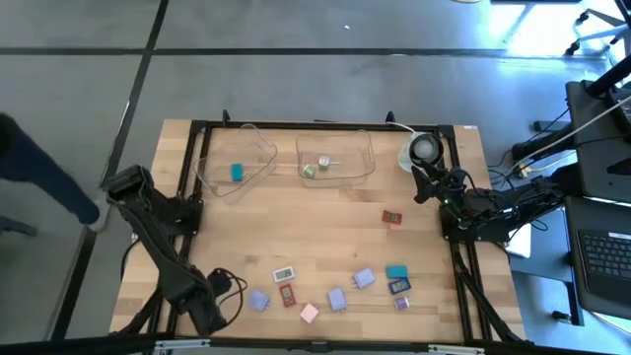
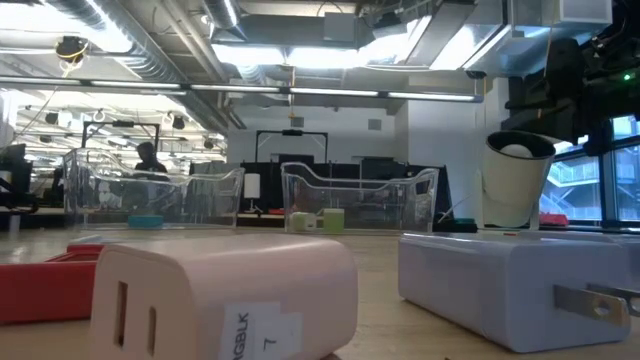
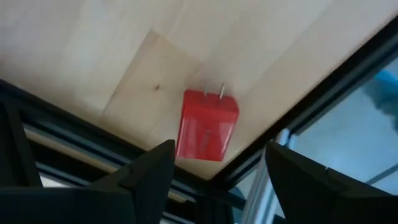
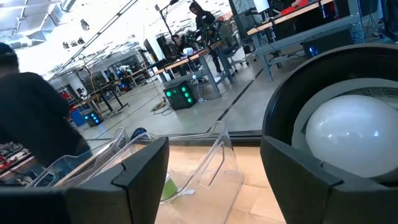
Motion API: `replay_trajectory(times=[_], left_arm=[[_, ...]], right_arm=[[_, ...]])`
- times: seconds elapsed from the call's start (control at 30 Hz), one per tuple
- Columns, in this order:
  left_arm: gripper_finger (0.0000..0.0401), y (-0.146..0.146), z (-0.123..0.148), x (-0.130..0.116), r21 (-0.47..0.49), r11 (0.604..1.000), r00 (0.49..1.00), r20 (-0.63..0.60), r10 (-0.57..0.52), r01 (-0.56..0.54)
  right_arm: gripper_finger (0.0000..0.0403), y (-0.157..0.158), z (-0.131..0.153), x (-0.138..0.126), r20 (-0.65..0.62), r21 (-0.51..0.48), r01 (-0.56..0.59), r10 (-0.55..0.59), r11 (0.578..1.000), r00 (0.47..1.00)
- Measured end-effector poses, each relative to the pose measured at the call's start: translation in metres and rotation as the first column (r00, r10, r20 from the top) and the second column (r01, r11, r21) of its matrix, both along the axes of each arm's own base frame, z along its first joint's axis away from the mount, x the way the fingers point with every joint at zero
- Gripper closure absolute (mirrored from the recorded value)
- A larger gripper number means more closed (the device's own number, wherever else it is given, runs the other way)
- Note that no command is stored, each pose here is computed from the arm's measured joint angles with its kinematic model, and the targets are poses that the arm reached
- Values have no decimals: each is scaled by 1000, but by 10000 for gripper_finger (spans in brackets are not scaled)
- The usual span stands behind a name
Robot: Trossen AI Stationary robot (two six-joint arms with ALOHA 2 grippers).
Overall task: Pick & Place Office items
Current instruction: Put the red charger adapter into the right transparent bin
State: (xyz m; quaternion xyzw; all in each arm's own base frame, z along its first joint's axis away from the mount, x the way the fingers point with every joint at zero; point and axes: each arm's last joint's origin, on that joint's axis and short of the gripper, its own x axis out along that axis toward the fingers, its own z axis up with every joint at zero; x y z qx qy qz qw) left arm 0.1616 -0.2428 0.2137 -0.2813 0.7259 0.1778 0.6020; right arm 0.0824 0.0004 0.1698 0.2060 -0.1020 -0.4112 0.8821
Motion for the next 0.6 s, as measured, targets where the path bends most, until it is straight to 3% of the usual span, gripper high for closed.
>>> replay_trajectory(times=[0.23, 0.6], left_arm=[[101, -8, -22, 3, 57, 997, 998, -39, -57, 59], [95, -25, -52, -3, 64, 976, 975, -93, -201, 207]], right_arm=[[145, 0, 0, 0, 0, 0, 0, 0, 1000, 1000], [145, 0, 0, 0, 0, 0, 0, 0, 1000, 1000]])
